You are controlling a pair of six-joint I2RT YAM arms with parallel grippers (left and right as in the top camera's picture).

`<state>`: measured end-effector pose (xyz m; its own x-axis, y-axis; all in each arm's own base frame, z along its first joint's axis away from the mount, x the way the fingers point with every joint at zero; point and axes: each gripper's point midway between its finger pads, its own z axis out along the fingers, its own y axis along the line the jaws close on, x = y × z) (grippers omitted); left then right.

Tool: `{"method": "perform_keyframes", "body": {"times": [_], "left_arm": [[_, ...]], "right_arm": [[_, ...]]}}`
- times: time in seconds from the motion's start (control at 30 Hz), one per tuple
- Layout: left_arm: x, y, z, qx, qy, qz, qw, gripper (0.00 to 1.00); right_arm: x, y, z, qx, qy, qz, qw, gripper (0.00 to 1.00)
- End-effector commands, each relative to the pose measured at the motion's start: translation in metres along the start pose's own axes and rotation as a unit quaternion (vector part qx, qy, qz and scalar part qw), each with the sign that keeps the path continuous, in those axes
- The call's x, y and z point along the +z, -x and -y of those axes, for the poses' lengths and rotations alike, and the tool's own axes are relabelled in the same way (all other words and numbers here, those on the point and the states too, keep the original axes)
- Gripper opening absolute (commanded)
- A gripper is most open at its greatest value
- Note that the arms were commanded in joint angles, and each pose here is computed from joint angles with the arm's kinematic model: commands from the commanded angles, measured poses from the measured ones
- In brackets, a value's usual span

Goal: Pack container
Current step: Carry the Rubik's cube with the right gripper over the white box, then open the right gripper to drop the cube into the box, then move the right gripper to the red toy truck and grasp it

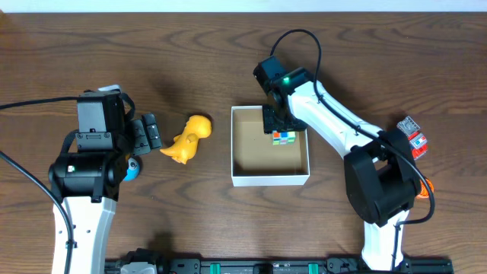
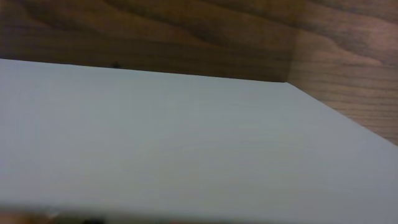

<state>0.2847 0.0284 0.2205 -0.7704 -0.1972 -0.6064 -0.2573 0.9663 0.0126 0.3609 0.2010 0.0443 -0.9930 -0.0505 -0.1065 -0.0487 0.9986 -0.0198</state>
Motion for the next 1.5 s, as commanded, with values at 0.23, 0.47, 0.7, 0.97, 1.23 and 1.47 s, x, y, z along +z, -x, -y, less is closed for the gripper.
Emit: {"method": "perform_keyframes", "body": {"times": [0.23, 0.47, 0.7, 0.97, 1.23, 1.47], "left_arm": [[-0.005, 0.007, -0.002, -0.009, 0.002, 0.009, 1.0, 0.98], [-0.005, 0.007, -0.002, -0.009, 0.002, 0.009, 1.0, 0.98], [-0.005, 0.007, -0.002, -0.009, 0.002, 0.01, 1.0, 0.98], [-0.005, 0.006, -0.002, -0.009, 0.002, 0.009, 1.0, 0.98], [-0.005, 0.005, -0.002, -0.008, 0.002, 0.007, 1.0, 0.98], [-0.005, 0.003, -0.003, -0.007, 0.003, 0.002, 1.0, 0.98]], "right_arm": [[-0.007, 0.001, 0.004, 0.004, -0.003, 0.006, 1.0, 0.71], [-0.033, 0.005, 0.004, 0.007, 0.009, 0.031, 0.999, 0.8], [-0.091, 0.014, 0.011, 0.0, 0.032, 0.102, 0.994, 0.77], [-0.175, 0.034, 0.118, 0.1, -0.018, 0.214, 0.972, 0.97], [-0.163, 0.027, 0.237, 0.074, -0.024, 0.169, 0.983, 0.99], [-0.148, 0.004, 0.321, 0.108, -0.053, 0.134, 0.984, 0.99]]}}
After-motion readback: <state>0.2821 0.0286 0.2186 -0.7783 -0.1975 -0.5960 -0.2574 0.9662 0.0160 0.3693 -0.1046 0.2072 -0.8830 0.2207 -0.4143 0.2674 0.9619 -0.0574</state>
